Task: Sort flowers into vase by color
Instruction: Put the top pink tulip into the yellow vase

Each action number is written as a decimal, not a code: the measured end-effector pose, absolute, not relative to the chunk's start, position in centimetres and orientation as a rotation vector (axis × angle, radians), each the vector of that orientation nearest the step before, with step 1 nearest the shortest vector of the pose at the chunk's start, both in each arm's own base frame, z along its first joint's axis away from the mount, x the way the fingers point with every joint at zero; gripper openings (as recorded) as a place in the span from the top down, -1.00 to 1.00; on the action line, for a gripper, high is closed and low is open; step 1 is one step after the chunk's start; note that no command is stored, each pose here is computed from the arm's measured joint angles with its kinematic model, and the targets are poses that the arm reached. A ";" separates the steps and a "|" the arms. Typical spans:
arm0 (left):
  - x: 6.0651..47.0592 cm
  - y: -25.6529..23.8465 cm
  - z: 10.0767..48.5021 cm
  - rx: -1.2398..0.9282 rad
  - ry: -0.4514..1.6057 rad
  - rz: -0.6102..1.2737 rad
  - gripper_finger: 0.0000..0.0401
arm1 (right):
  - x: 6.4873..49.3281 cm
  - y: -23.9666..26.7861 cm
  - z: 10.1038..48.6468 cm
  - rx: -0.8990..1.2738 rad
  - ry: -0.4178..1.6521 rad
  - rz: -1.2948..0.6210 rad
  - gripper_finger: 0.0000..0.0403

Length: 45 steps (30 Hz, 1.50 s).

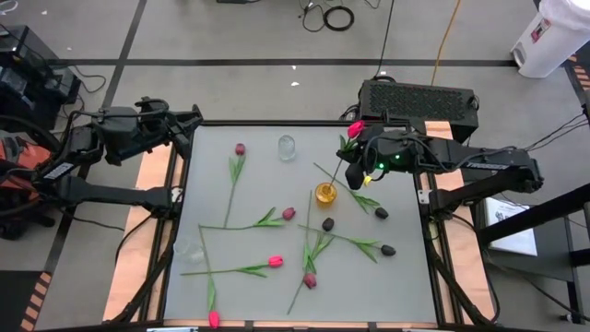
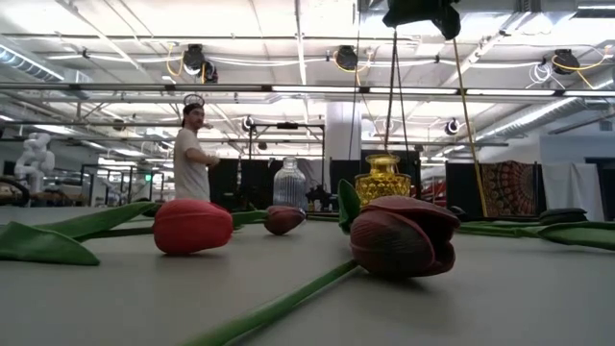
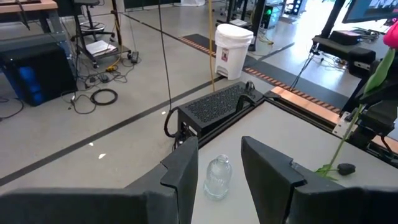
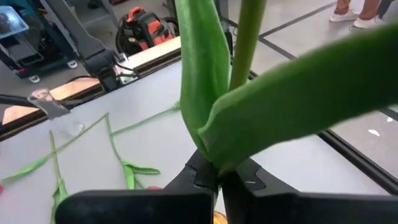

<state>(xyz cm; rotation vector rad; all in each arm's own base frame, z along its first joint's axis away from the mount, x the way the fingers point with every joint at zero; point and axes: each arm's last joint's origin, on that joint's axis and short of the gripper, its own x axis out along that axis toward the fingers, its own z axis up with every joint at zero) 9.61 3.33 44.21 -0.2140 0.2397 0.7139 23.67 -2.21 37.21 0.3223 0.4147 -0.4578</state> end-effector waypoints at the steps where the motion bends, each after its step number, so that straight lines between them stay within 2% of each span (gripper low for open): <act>1: 9.6 3.3 44.2 -0.214 0.240 0.714 0.35 | 23.8 -2.2 37.1 0.321 0.423 -0.459 1.00; 27: 9.6 3.3 44.2 -0.213 0.240 0.714 0.35 | 25.2 -2.3 36.0 0.303 0.463 -0.463 1.00; 45: 9.6 3.3 44.2 -0.205 0.243 0.712 0.35 | 27.8 -2.4 33.6 0.279 0.553 -0.468 1.00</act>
